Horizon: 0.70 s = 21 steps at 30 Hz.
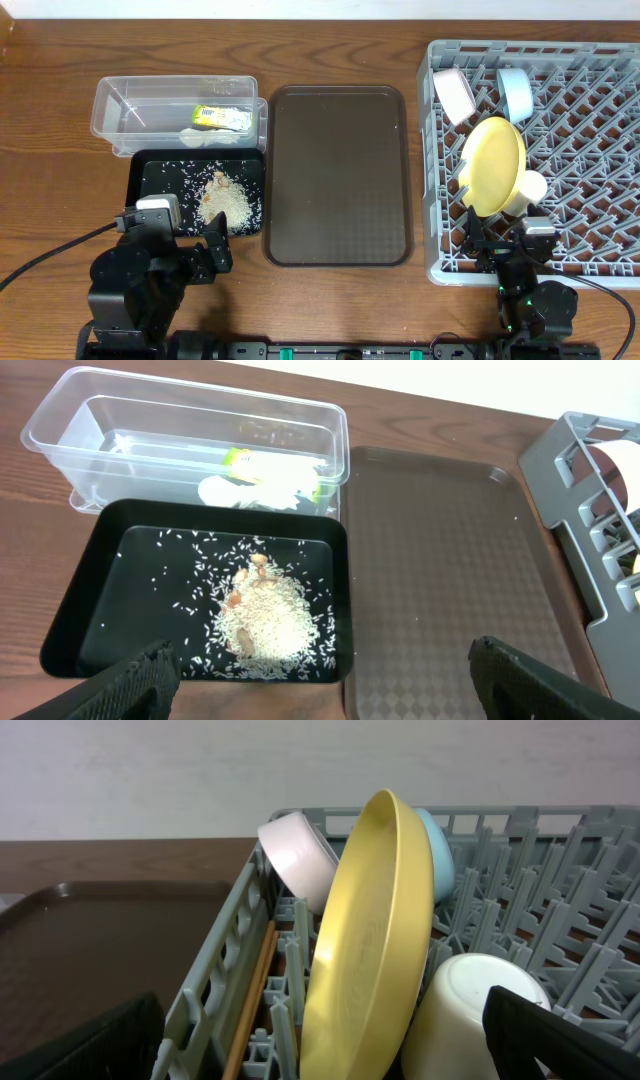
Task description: Sort waste into correct bins and load items into the dishwasher rack
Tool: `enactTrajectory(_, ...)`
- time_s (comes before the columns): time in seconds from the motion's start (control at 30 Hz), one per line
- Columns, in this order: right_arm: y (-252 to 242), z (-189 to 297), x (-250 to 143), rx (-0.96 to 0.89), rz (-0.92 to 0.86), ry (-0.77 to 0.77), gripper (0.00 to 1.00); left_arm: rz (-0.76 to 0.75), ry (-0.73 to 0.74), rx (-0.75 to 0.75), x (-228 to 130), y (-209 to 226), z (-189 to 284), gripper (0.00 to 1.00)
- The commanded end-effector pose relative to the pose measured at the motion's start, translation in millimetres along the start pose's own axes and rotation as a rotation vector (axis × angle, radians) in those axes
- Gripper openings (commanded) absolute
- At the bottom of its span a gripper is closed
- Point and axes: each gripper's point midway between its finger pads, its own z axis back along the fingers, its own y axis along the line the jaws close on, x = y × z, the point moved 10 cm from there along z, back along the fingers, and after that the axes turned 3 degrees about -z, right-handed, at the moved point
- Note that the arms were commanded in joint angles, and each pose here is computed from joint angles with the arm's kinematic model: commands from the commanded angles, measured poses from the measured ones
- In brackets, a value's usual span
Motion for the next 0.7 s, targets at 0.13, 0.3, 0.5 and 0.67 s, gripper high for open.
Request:
enactTrajectory(0.13,3,0,-2,0.022,0.011,-0.002,0.99,-0.017,0.009,0.005,-3,1,1,0.95)
enactTrajectory(0.3,3,0,-2,0.022,0.011,-0.002,0.99,-0.030,0.005,0.062,-19,7,-1,0.95)
enactTrajectory(0.5,3,0,-2,0.022,0.011,-0.002,0.99,-0.031,-0.114,0.064,-55,16,-32,0.95)
enactTrajectory(0.67,3,0,-2,0.022,0.011,-0.002,0.99,-0.036,-0.289,0.041,-77,21,-63,0.95)
